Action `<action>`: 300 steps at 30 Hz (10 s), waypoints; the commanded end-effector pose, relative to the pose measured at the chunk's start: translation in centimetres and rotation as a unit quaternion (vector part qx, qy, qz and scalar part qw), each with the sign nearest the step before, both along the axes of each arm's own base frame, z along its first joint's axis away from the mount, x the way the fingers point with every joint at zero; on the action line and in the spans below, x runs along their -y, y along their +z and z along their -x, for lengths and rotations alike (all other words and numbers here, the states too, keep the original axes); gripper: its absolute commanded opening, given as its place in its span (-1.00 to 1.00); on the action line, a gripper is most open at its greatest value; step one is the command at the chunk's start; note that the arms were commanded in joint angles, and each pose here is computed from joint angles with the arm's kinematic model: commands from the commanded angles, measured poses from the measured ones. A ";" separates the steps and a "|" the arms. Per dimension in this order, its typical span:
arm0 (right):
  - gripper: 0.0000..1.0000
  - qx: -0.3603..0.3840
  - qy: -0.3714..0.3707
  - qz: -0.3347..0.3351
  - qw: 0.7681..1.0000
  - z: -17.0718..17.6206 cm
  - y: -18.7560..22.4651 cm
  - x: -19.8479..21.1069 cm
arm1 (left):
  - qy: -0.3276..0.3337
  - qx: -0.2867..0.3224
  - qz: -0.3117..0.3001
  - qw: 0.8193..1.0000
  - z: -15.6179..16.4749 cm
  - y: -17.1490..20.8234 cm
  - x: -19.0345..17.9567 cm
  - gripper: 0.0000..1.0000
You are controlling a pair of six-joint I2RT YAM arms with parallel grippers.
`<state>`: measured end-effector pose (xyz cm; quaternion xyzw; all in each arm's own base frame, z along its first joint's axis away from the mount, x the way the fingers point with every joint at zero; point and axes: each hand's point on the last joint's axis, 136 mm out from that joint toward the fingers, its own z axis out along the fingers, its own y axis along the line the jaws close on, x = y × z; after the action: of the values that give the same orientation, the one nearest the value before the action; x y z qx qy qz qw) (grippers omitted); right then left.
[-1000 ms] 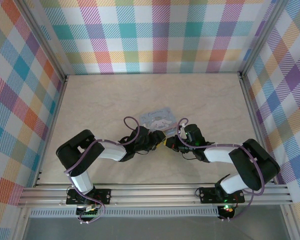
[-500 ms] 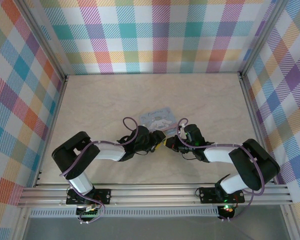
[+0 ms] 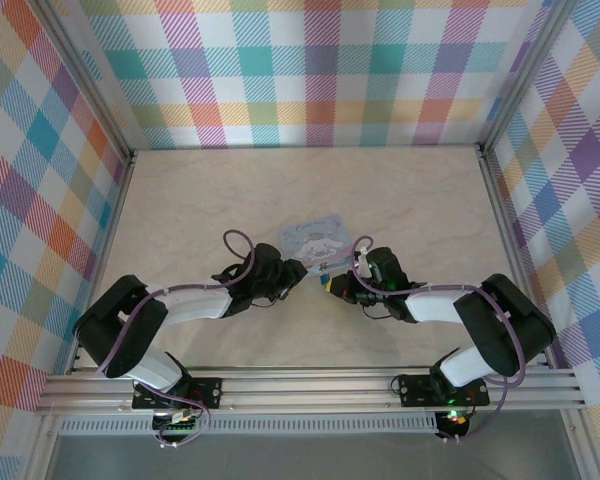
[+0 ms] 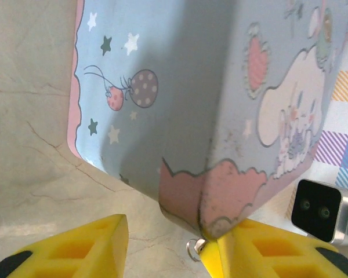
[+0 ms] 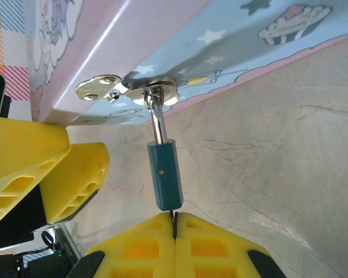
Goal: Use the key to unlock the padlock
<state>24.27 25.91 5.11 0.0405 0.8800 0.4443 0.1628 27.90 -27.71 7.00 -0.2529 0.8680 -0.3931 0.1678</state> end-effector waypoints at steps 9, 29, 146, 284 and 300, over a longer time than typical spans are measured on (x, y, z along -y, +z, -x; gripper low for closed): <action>-1.00 0.013 0.010 -0.004 1.000 -0.7 0.6 -0.7 | 0.001 0.018 -0.043 0.999 -2.0 0.6 -2.0 -0.14; -1.00 0.014 0.008 -0.018 1.000 -1.7 0.6 -1.6 | -0.081 0.033 -0.004 0.996 0.7 1.6 0.8 -0.08; 0.39 0.597 0.300 0.423 0.612 -0.2 5.4 2.2 | -0.035 0.000 0.089 0.995 -1.6 -0.5 6.9 -0.79; -1.00 0.347 0.025 0.173 0.922 -5.6 2.7 1.2 | -0.019 0.035 0.046 0.998 -1.8 2.1 3.0 0.19; -1.00 0.164 -0.048 0.065 0.983 -4.0 0.3 0.6 | -0.005 0.054 -0.036 0.998 -2.9 4.1 -3.7 0.39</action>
<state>28.46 25.19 5.75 -0.0426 0.8666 0.3487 0.3544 31.03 -25.31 10.88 -0.2409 0.8561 -0.4027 0.2164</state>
